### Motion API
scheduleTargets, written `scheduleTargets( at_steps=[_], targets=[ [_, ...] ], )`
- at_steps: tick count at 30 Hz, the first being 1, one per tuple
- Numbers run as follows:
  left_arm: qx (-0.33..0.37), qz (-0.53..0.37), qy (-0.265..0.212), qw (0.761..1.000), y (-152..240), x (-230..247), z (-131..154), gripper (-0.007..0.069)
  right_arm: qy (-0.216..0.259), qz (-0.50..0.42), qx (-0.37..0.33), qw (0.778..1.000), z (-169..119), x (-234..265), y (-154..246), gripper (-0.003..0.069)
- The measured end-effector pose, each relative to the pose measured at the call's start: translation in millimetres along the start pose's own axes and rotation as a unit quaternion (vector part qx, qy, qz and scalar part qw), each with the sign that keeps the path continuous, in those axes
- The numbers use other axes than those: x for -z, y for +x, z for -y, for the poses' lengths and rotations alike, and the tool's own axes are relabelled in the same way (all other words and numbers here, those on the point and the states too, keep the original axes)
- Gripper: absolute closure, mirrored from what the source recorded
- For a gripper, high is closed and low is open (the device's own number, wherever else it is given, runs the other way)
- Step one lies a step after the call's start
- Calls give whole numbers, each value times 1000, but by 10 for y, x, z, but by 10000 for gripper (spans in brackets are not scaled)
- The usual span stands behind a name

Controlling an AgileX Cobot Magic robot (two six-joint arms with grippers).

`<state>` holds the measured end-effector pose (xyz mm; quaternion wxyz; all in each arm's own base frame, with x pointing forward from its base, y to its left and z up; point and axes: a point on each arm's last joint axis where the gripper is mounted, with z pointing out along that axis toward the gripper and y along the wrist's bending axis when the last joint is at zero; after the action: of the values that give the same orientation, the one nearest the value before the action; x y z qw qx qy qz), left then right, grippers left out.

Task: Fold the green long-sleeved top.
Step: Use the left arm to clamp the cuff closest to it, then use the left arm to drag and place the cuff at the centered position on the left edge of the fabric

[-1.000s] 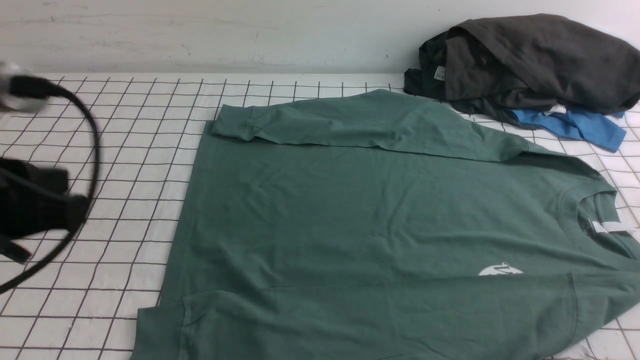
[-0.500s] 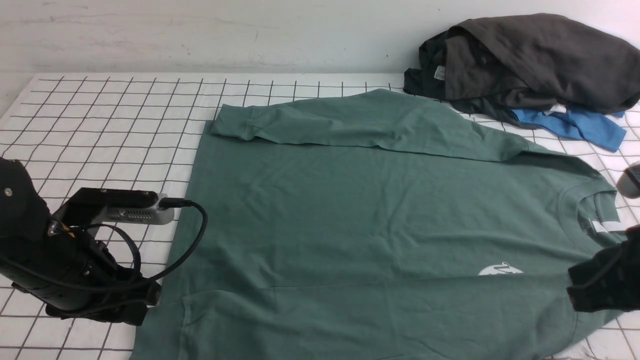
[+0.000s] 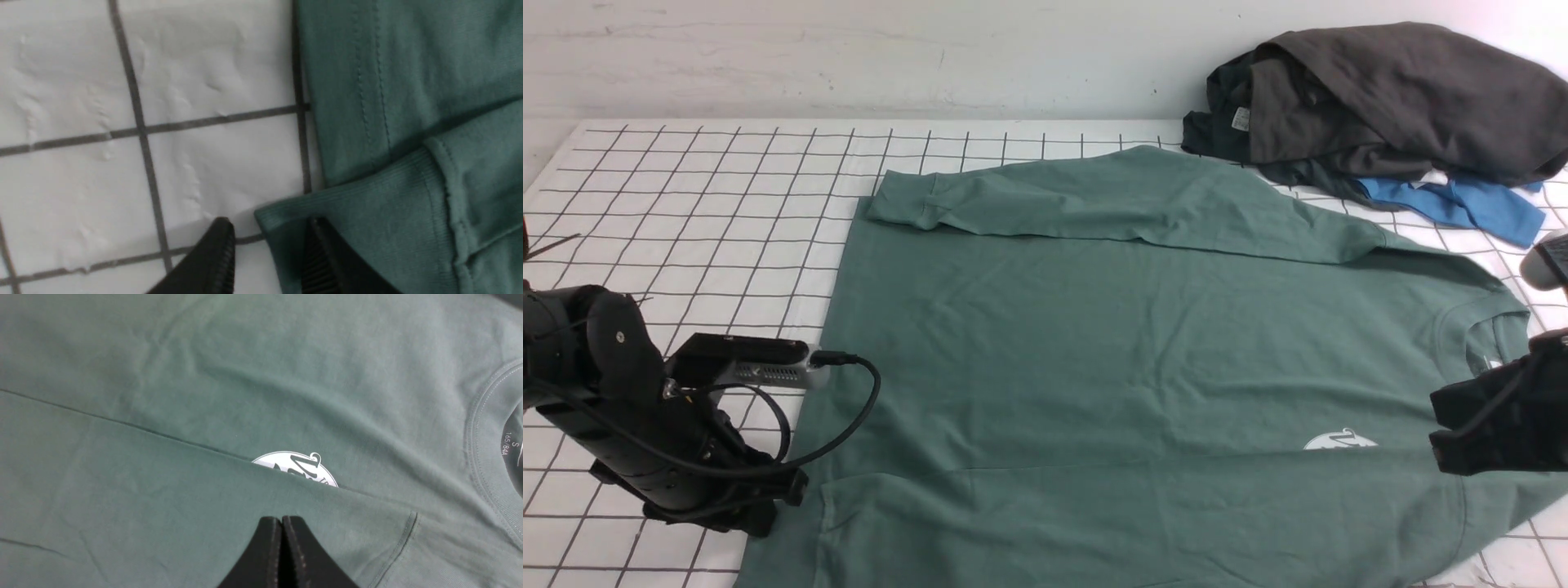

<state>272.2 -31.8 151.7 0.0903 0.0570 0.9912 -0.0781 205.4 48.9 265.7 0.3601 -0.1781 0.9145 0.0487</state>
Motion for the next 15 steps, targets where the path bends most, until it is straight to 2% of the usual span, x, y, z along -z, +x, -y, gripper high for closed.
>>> scheduleTargets(
  at_steps=[4, 10, 15],
  targets=[
    [-11, 16, 16, 1000, -63, 74, 38, 599, -1, 0, -1, 1000, -1, 0, 0, 673],
    [-26, 55, 34, 998, -177, 387, 119, 633, -1, 1, -2, 1000, -2, 0, -2, 673],
    [-55, 119, 41, 991, -365, 911, 218, 632, -1, 1, -2, 1000, -2, 0, -3, 673]
  ],
)
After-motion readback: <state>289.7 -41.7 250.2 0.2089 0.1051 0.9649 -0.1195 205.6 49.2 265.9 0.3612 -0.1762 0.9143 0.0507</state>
